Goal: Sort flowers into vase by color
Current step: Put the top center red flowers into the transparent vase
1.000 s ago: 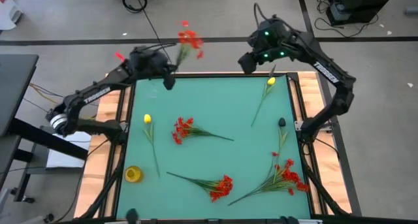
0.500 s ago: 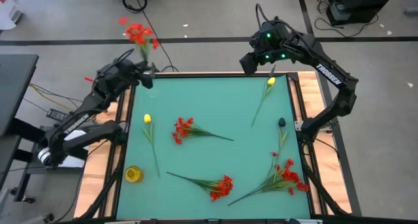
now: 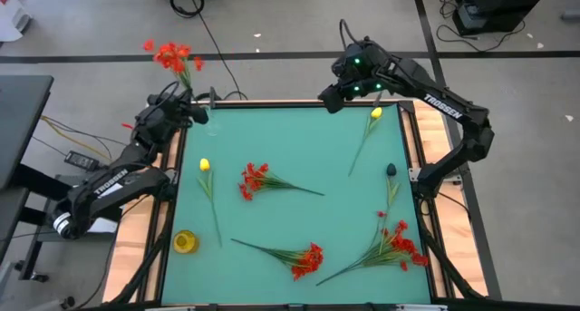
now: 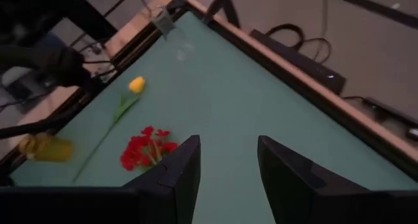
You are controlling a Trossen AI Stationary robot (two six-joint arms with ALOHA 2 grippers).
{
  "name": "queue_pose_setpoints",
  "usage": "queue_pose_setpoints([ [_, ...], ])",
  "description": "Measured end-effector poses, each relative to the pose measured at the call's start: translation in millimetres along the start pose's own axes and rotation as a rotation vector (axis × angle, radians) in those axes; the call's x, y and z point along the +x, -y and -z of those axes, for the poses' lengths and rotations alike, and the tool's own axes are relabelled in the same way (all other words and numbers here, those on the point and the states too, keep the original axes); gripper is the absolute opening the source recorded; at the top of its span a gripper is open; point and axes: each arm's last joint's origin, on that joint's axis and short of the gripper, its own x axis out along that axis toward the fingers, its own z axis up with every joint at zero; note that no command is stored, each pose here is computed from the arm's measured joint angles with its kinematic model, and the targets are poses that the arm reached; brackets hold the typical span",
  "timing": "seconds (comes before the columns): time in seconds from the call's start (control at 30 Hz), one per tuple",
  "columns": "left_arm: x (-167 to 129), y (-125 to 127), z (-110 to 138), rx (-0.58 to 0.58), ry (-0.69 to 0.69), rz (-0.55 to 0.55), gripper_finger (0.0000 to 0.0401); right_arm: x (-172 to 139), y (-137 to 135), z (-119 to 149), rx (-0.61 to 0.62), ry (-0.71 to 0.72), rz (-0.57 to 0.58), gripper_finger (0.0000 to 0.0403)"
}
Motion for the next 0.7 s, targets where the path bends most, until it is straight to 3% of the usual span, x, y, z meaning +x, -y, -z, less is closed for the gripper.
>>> queue_pose_setpoints([
  [0.23, 1, 0, 22, -0.016, -0.044, -0.002, 0.0004, 7, -1, 4, -0.010, -0.003, -0.001, 0.0161],
  [0.47, 1, 0, 22, 0.010, -0.015, -0.001, 0.0013, 7, -1, 3, -0.018, -0.001, -0.002, 0.0161],
  [0.7, 3, 0, 27, -0.022, -0.064, -0.016, 0.0097, 7, -1, 4, -0.008, -0.015, -0.009, 0.0181],
])
